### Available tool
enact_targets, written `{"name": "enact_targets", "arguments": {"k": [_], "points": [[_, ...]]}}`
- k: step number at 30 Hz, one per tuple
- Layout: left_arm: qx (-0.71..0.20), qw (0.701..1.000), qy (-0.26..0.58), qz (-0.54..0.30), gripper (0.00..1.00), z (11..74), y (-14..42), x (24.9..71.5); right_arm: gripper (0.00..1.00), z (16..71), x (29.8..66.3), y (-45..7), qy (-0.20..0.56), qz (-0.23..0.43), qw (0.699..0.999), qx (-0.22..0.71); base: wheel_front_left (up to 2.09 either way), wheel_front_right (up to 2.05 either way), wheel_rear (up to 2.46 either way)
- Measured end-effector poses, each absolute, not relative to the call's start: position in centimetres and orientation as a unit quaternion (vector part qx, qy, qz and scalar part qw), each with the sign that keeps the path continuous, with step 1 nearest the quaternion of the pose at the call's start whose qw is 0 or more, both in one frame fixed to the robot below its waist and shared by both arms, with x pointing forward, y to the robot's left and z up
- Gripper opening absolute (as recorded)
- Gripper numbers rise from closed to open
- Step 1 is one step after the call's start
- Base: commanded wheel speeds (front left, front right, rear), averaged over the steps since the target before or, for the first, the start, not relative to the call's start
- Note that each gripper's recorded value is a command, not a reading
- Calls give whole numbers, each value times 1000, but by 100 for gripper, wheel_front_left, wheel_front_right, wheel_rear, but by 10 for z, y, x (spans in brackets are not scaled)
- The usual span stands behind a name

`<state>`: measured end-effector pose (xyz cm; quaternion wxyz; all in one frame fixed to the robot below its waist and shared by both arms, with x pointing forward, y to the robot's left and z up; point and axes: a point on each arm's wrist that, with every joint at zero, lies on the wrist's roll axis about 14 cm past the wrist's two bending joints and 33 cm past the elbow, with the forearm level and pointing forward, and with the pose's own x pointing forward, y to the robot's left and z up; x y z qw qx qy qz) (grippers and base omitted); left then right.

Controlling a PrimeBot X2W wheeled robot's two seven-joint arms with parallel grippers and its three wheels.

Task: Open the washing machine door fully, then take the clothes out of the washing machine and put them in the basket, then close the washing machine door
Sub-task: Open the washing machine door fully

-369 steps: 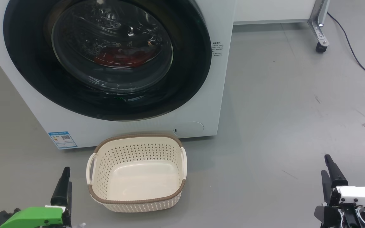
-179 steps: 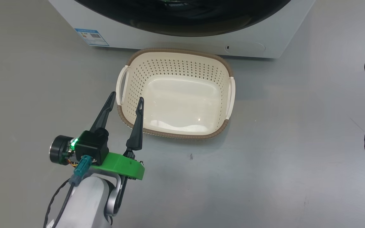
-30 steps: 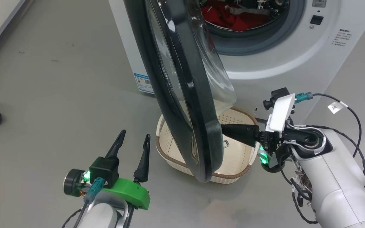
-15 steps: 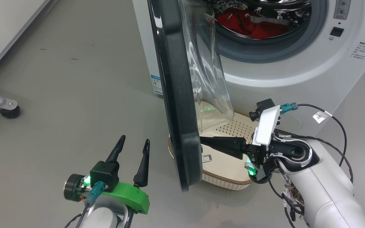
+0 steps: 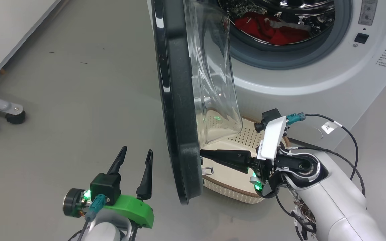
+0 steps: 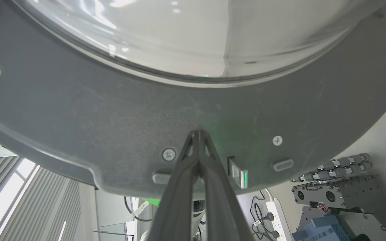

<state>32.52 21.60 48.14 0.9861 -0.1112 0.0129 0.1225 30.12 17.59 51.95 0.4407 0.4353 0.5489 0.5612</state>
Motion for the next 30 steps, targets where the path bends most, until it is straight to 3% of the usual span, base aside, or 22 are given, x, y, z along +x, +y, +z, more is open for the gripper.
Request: {"name": "enact_targets", "arguments": {"k": [19,21,22,23,30], "points": [[-114,986,14,122,100,480,216,329,0,522,353,147,469,474,487,564,0,0,0],[-115,986,14,123,100,480,217,329,43,524,367,136,442,453,499,592,0,0,0],[-116,985,15,124,100,479,217,329,85,525,372,133,433,446,504,601,0,0,0],[-116,985,15,124,100,479,217,329,100,525,372,133,433,446,504,601,0,0,0],[-118,985,19,125,100,476,217,328,100,516,393,101,381,386,543,641,0,0,0]]}}
